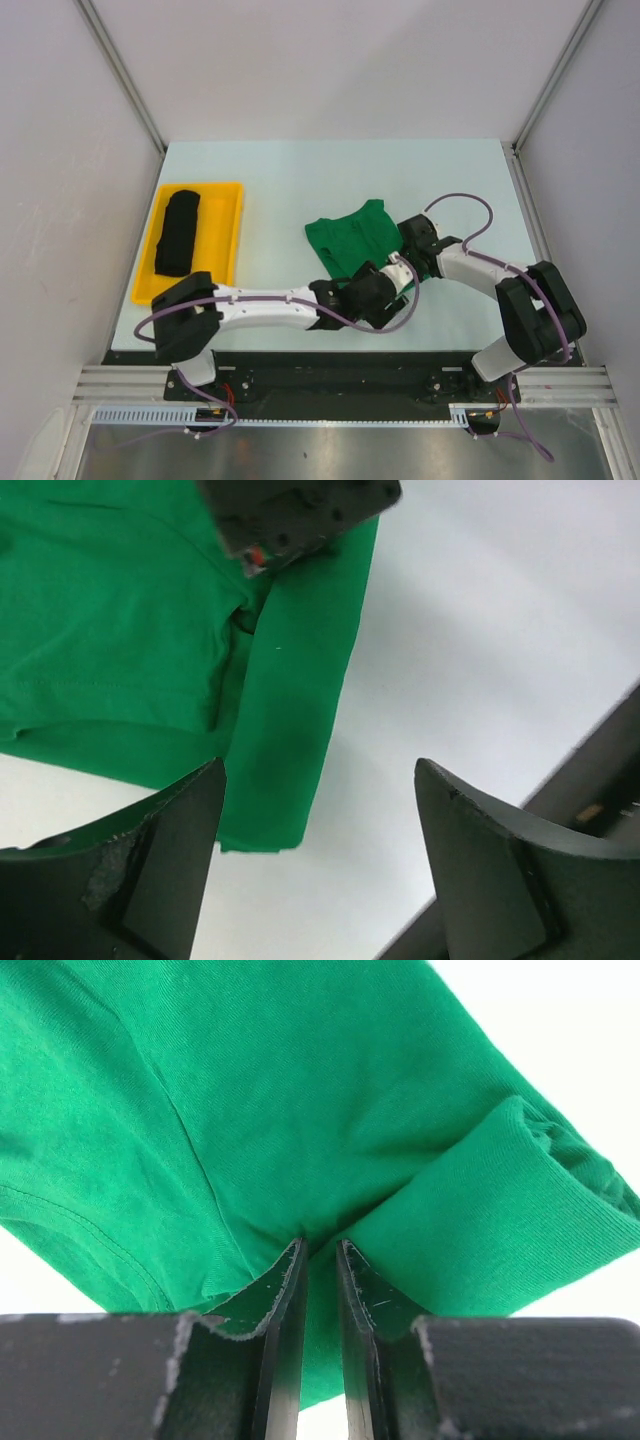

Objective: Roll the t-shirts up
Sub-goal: Roll the T-shirt to the center of the board.

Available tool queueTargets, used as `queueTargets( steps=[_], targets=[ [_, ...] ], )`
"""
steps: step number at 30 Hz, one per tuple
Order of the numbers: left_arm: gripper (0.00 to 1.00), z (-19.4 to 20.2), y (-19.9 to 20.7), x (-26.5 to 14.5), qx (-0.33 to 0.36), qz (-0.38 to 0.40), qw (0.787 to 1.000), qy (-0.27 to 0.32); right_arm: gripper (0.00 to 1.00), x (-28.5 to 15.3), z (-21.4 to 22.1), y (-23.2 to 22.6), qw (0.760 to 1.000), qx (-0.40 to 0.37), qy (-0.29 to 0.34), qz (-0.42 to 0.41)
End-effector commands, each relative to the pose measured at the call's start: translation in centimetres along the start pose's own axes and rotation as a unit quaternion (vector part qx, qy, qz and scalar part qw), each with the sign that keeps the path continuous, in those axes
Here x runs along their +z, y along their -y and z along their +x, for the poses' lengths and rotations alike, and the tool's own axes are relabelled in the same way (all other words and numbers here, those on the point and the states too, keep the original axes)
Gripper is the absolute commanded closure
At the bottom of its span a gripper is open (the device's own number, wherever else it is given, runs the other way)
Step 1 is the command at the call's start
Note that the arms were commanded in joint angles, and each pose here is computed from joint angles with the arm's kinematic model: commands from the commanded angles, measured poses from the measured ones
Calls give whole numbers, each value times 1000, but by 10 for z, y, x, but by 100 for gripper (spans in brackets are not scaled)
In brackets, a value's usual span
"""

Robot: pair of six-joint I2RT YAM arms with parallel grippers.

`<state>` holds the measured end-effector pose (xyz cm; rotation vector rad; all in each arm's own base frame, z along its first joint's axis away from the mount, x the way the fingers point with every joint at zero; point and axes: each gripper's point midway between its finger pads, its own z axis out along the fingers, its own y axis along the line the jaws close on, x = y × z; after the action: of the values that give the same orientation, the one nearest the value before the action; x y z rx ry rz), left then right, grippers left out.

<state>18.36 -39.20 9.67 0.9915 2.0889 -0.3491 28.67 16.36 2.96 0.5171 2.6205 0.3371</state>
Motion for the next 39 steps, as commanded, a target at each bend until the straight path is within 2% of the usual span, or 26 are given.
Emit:
queueTargets(
  steps=[1, 5, 13, 16, 17, 18, 20, 21, 22, 26, 31, 35, 39],
  targets=[
    [19, -12, -7, 15, 76, -71, 994, 33, 78, 2, -7, -7, 1000, 4, 0, -9],
    [23, 0, -3, 31, 116, -89, 989, 25, 78, 3, -8, -6, 1000, 4, -2, -9],
    [43, 26, -12, 56, 169, -124, 978, -1, 76, -10, -17, -7, 1000, 7, 8, -20],
    [52, 24, -10, 56, 172, -118, 978, 4, 73, -18, -21, -5, 1000, 8, 13, -21],
    [57, 26, -9, 55, 169, -108, 980, 4, 71, -25, -26, -5, 999, 10, 24, -25],
    [69, 27, -1, 54, 165, -81, 983, 3, 70, -28, -28, -3, 999, 11, 28, -23],
    [79, 16, 6, 48, 140, -50, 988, 29, 66, -41, -34, 1, 999, 15, 43, -20],
    [93, 14, 9, 47, 132, -36, 990, 33, 65, -46, -36, 4, 999, 16, 49, -17],
    [100, 13, 14, 46, 123, -11, 992, 33, 64, -52, -35, 7, 998, 16, 52, -12],
    [100, 9, 31, 37, 73, 65, 995, 28, 61, -80, -45, 14, 996, 20, 90, -12],
    [100, 13, 56, 25, 3, 162, 987, 5, 61, -100, -34, 31, 995, 23, 101, -7],
    [100, 25, 73, 19, -61, 238, 969, -41, 61, -106, -14, 50, 995, 34, 96, -4],
    [100, 41, 66, 20, -127, 283, 947, -88, 62, -108, 10, 66, 995, 51, 88, -9]
  ],
)
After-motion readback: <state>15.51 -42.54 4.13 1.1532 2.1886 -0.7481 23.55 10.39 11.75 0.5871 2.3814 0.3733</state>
